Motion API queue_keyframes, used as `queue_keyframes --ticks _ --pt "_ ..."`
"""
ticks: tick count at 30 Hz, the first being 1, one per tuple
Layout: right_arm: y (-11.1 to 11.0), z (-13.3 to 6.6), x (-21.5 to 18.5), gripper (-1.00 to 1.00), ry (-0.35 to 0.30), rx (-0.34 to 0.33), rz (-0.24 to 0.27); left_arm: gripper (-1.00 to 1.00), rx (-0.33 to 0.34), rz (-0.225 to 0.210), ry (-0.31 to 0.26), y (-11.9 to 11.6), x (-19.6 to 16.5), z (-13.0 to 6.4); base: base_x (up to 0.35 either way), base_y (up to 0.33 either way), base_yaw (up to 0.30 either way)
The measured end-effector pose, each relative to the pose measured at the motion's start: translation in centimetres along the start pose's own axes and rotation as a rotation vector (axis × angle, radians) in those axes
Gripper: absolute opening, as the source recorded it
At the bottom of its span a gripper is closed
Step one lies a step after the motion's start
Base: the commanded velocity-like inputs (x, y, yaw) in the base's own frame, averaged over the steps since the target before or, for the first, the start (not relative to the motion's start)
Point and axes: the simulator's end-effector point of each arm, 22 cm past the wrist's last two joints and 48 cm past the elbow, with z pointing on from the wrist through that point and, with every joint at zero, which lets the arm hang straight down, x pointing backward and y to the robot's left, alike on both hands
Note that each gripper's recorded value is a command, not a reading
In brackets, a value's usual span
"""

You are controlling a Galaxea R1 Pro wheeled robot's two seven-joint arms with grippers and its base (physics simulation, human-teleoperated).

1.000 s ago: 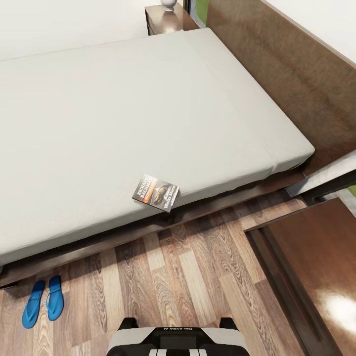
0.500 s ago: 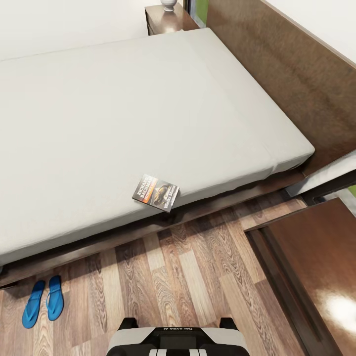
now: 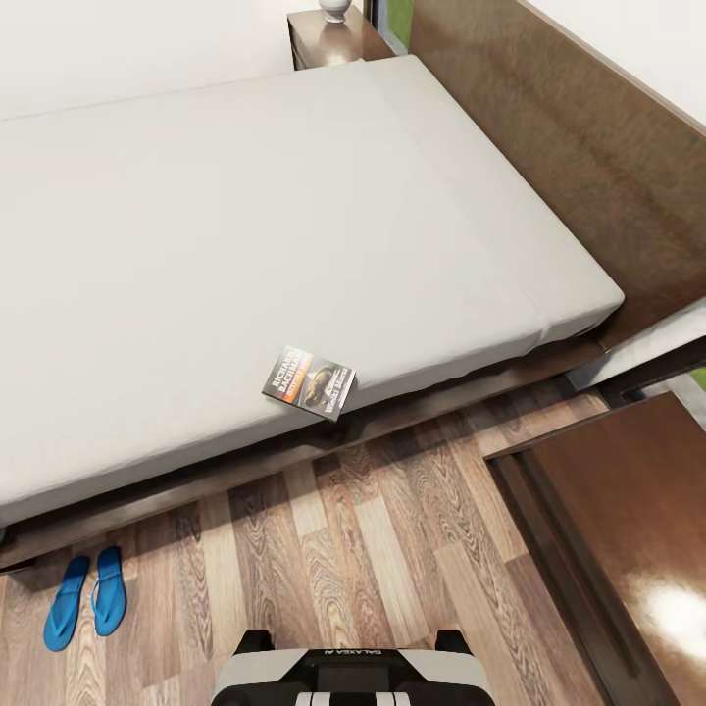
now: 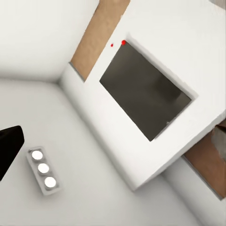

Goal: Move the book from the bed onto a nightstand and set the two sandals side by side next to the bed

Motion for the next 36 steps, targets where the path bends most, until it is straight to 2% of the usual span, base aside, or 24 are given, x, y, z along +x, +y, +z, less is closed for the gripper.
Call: queue_keyframes --ticks 4,5,6,7,9,10,14,15,16,17,23,24,29,36 --pt "0.0 0.0 0.0 1.0 -0.001 0.001 -0.001 1.0 0.09 0.05 -0.01 -4.5 2.4 -1.9 0.0 0.0 0.0" --pt "0.0 0.0 0.0 1.0 -0.001 0.001 0.0 1.0 0.089 0.054 -0.013 -4.5 2.4 -1.9 0.0 0.0 0.0" --pt "-0.1 0.0 0.0 1.0 -0.001 0.001 -0.001 1.0 0.119 0.059 -0.015 -5.8 3.1 -2.6 0.0 0.0 0.0" --pt "-0.1 0.0 0.0 1.0 -0.002 0.001 -0.001 1.0 0.178 0.072 -0.026 -8.5 4.5 -4.0 0.0 0.0 0.0" --pt "-0.1 0.0 0.0 1.0 -0.003 0.001 -0.001 1.0 0.239 0.096 -0.043 -11.0 6.1 -5.4 0.0 0.0 0.0" --pt "-0.1 0.0 0.0 1.0 -0.003 0.001 -0.001 1.0 0.239 0.1 -0.047 -11.0 6.0 -5.4 0.0 0.0 0.0" --pt "-0.1 0.0 -0.1 1.0 -0.005 0.002 -0.001 1.0 0.345 0.15 -0.065 -15.1 9.6 -7.8 0.0 0.0 0.0" --pt "-0.1 0.0 -0.1 1.0 -0.005 0.003 -0.002 1.0 0.396 0.168 -0.074 -16.8 11.2 -9.0 0.0 0.0 0.0" --pt "-0.1 0.0 -0.1 1.0 -0.005 0.003 -0.001 1.0 0.397 0.174 -0.081 -16.9 11.0 -9.1 0.0 0.0 0.0" --pt "-0.1 0.0 -0.2 1.0 -0.006 0.003 -0.001 1.0 0.427 0.179 -0.086 -17.9 11.7 -9.9 0.0 0.0 0.0" --pt "-0.5 -0.1 -0.9 1.0 -0.024 0.01 -0.001 1.0 0.629 0.196 -0.128 -24.5 15.0 -17.3 0.0 0.0 0.0" --pt "-0.5 -0.1 -0.9 1.0 -0.024 0.01 -0.001 1.0 0.63 0.197 -0.13 -24.5 15.0 -17.3 0.0 0.0 0.0" --pt "-1.1 -0.2 -1.8 1.0 -0.045 0.02 0.002 1.0 0.756 0.194 -0.172 -28.5 16.9 -23.8 0.0 0.0 0.0" --pt "-2.5 -0.3 -2.2 1.0 -0.058 0.04 0.009 1.0 0.911 0.15 -0.226 -32.6 16.9 -33.3 0.0 0.0 0.0"
